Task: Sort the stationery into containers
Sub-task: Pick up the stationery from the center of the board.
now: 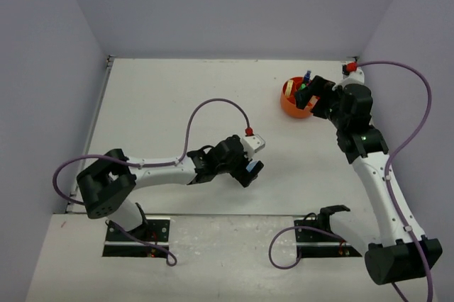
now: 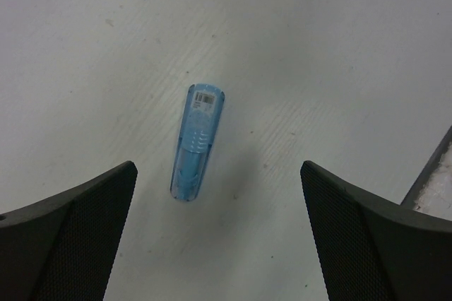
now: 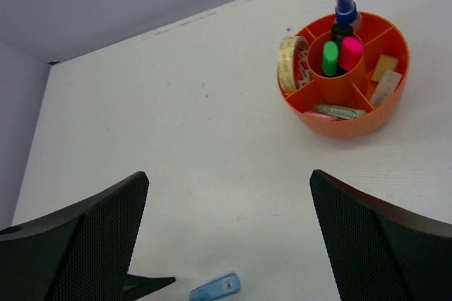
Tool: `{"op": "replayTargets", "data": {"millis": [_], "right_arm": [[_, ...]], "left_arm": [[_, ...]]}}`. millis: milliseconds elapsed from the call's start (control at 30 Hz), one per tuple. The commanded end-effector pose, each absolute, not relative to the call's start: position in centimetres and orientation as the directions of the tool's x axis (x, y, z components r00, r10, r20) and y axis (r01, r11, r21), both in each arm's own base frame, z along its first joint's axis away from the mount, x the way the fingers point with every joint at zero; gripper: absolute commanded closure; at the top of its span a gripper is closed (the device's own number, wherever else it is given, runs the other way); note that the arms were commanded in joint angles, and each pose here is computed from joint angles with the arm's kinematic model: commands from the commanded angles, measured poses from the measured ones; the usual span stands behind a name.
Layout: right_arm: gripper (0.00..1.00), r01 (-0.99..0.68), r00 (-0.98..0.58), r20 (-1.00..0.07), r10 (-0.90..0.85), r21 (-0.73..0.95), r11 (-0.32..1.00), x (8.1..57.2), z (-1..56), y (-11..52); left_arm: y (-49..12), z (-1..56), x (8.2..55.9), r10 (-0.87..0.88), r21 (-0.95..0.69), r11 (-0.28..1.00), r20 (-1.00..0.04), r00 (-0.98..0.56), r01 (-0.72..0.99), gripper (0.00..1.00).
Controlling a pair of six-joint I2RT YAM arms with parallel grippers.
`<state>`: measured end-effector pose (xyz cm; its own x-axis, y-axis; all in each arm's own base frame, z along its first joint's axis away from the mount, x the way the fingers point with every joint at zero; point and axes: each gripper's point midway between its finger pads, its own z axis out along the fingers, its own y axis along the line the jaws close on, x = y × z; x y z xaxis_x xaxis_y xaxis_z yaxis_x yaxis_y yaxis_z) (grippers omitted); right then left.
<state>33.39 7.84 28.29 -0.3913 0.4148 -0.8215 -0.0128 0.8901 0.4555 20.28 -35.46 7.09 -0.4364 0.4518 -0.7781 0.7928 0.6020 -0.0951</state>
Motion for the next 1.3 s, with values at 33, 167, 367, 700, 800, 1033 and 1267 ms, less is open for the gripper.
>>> {"op": "replayTargets", "data": {"millis": [33, 167, 367, 700, 800, 1033, 1267], "right_arm": [[0.01, -0.226, -0.493, -0.801, 0.340, 0.495, 0.839, 31.5, 27.5, 11.7], [0.01, -0.223, -0.500, -0.797, 0.339, 0.497, 0.839, 31.4, 27.1, 11.7], [0.01, -0.240, -0.471, -0.810, 0.348, 0.498, 0.833, 31.0, 27.9, 11.7], [0.01, -0.270, -0.449, -0.818, 0.360, 0.508, 0.818, 30.5, 28.5, 12.0], [0.01, -0.297, -0.475, -0.804, 0.358, 0.529, 0.795, 30.2, 28.4, 12.7], [0.02, -0.380, -0.669, -0.665, 0.332, 0.689, 0.617, 26.5, 23.3, 16.8], [0.18, -0.399, -0.802, -0.576, 0.157, 0.713, 0.576, 21.8, 16.9, 24.0]], "left_arm": [[-37.3, 4.2, 21.0, 0.629, -0.028, 0.488, -0.682, -0.373, 0.872, 0.06], [-36.6, 0.9, 20.8, 0.692, -0.022, 0.504, -0.589, -0.419, 0.864, 0.35], [-34.4, -0.3, 21.1, 0.698, 0.023, 0.549, -0.562, -0.443, 0.835, 0.35], [-32.5, -1.7, 19.8, 0.720, 0.000, 0.561, -0.494, -0.488, 0.828, 0.98], [-32.1, -1.5, 19.5, 0.707, -0.004, 0.569, -0.508, -0.492, 0.822, 1.00], [-32.7, 6.4, 21.9, 0.469, -0.001, 0.672, -0.774, -0.426, 0.741, 1.00], [-34.5, 12.8, 20.7, 0.247, -0.056, 0.595, -0.936, -0.249, 0.802, 1.00]]}}
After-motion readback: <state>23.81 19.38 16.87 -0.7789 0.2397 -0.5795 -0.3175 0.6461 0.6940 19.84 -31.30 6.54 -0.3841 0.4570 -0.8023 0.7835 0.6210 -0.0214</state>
